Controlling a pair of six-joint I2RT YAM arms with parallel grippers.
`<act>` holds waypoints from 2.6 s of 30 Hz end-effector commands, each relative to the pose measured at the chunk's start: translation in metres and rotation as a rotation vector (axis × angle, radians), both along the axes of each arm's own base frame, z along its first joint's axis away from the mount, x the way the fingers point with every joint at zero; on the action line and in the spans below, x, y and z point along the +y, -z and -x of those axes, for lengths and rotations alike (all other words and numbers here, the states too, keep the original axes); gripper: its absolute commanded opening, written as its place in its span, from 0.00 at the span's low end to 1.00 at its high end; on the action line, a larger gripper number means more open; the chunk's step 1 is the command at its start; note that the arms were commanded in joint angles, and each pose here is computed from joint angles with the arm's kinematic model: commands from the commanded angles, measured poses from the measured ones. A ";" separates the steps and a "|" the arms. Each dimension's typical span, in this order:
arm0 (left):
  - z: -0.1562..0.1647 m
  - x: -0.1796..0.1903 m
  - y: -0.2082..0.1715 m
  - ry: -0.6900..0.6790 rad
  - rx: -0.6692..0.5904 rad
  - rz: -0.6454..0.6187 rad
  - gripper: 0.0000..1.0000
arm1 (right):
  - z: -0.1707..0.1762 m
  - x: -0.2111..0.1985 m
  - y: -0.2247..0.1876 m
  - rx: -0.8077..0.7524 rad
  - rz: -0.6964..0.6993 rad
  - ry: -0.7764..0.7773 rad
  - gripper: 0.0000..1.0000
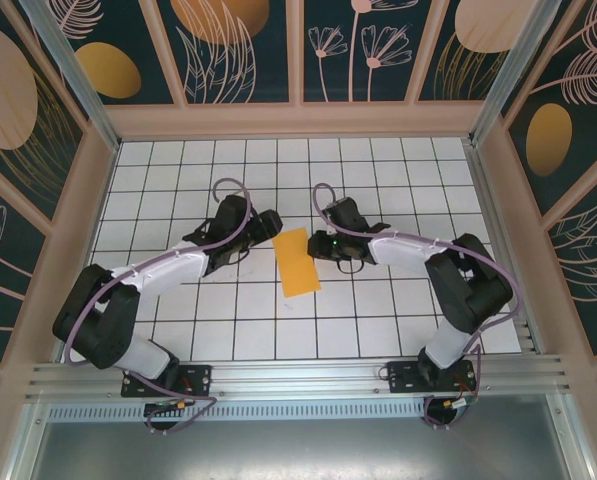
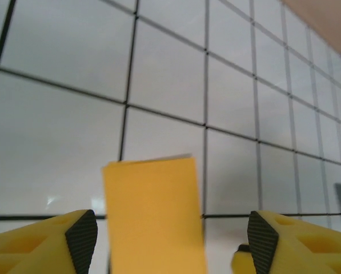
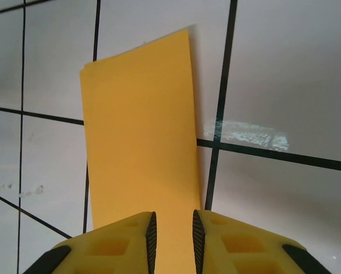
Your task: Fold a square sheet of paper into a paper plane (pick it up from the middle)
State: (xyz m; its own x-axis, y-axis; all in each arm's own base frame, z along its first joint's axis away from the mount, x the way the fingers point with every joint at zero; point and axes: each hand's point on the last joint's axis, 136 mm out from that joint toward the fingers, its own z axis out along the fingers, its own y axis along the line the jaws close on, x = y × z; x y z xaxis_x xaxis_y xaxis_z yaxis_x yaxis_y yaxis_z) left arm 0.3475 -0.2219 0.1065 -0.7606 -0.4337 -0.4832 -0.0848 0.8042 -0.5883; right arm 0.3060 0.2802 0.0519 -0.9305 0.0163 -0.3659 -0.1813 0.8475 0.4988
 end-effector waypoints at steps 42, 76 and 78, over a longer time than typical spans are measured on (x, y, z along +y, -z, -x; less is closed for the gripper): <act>0.077 -0.002 0.038 0.097 0.160 0.225 0.96 | -0.070 0.040 0.039 0.057 0.123 0.075 0.29; 0.083 -0.031 0.077 0.219 0.360 -0.006 0.92 | -0.054 0.015 0.084 0.173 0.132 0.113 0.29; 0.085 -0.036 0.077 0.237 0.365 -0.015 0.92 | -0.053 0.015 0.086 0.176 0.132 0.114 0.29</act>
State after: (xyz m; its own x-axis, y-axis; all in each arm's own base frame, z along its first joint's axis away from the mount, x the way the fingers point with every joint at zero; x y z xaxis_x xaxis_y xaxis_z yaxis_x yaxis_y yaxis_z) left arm 0.2710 -0.2540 0.0368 -0.9430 -0.2757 -0.1864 -0.1207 0.8054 -0.5804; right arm 0.3789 0.3256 0.0195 -0.9510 0.0880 -0.2965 -0.0785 0.8586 0.5066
